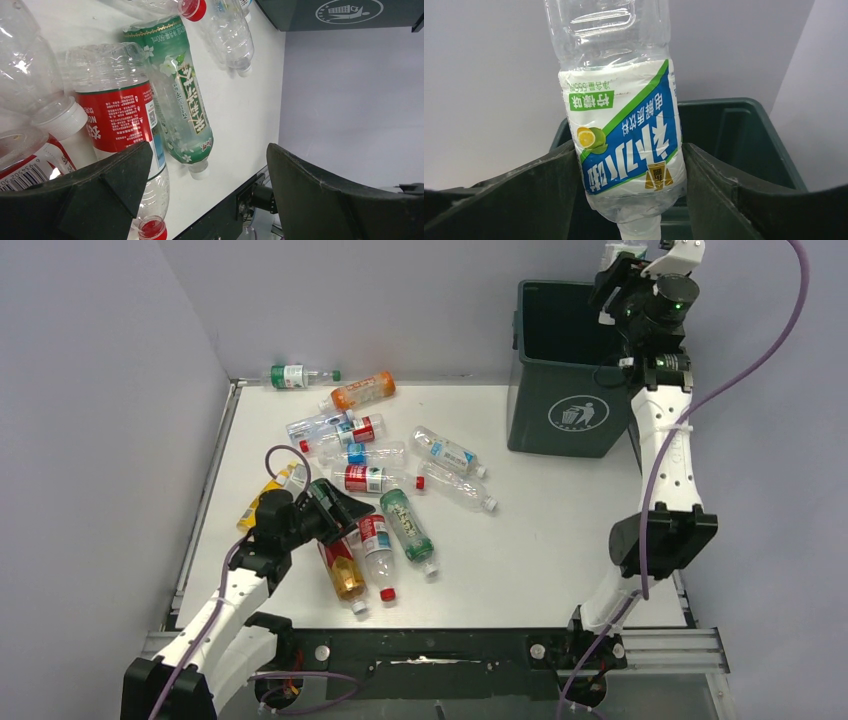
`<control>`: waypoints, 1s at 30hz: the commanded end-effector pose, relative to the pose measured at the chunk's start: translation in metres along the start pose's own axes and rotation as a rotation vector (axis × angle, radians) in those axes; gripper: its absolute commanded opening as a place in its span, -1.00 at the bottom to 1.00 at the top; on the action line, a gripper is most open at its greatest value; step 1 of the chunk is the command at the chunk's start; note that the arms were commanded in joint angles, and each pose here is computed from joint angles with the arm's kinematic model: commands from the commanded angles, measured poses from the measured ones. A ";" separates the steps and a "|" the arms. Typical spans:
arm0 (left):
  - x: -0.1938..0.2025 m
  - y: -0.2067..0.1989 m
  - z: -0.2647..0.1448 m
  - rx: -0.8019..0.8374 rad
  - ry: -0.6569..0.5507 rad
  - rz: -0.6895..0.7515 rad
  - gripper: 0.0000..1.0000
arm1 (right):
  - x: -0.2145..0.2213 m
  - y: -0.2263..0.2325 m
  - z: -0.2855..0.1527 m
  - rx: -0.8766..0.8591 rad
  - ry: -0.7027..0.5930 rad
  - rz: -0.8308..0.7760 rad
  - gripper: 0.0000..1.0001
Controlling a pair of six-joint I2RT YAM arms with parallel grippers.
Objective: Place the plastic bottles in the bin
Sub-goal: Place the plastic bottle in the trash bin, then pick up the plastic bottle at the center of the board.
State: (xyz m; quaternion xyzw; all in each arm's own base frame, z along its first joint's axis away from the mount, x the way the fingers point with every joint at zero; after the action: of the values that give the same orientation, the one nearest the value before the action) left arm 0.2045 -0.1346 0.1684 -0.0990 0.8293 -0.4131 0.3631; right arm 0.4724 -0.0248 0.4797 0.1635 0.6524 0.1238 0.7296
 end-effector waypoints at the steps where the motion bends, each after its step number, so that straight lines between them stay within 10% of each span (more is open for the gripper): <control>1: -0.012 -0.011 0.002 0.043 -0.047 0.056 0.71 | -0.004 -0.006 0.025 -0.040 -0.009 0.035 0.41; 9: -0.014 -0.012 0.007 0.037 -0.030 0.063 0.71 | 0.021 -0.034 0.047 0.006 0.090 0.053 1.00; 20: -0.021 -0.018 0.008 0.024 -0.022 0.087 0.71 | -0.001 0.040 -0.033 -0.127 0.083 -0.038 0.96; 30: -0.028 -0.028 0.000 0.031 -0.030 0.136 0.71 | 0.083 0.117 -0.119 -0.331 0.327 -0.037 0.96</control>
State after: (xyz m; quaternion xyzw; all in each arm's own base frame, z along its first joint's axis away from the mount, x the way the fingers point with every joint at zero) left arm 0.2162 -0.1381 0.1787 -0.0697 0.8395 -0.3948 0.3666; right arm 0.3845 0.0884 0.4671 0.0420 0.7104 0.2238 0.6660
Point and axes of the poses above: each gripper's point midway between its finger pads, its own z axis out along the fingers, its own y axis along the line the jaws close on, x = y × z, the point moved 6 cm from there along -z, back along the fingers, and after that the axes turned 14 degrees about z, right-handed, at the moved point
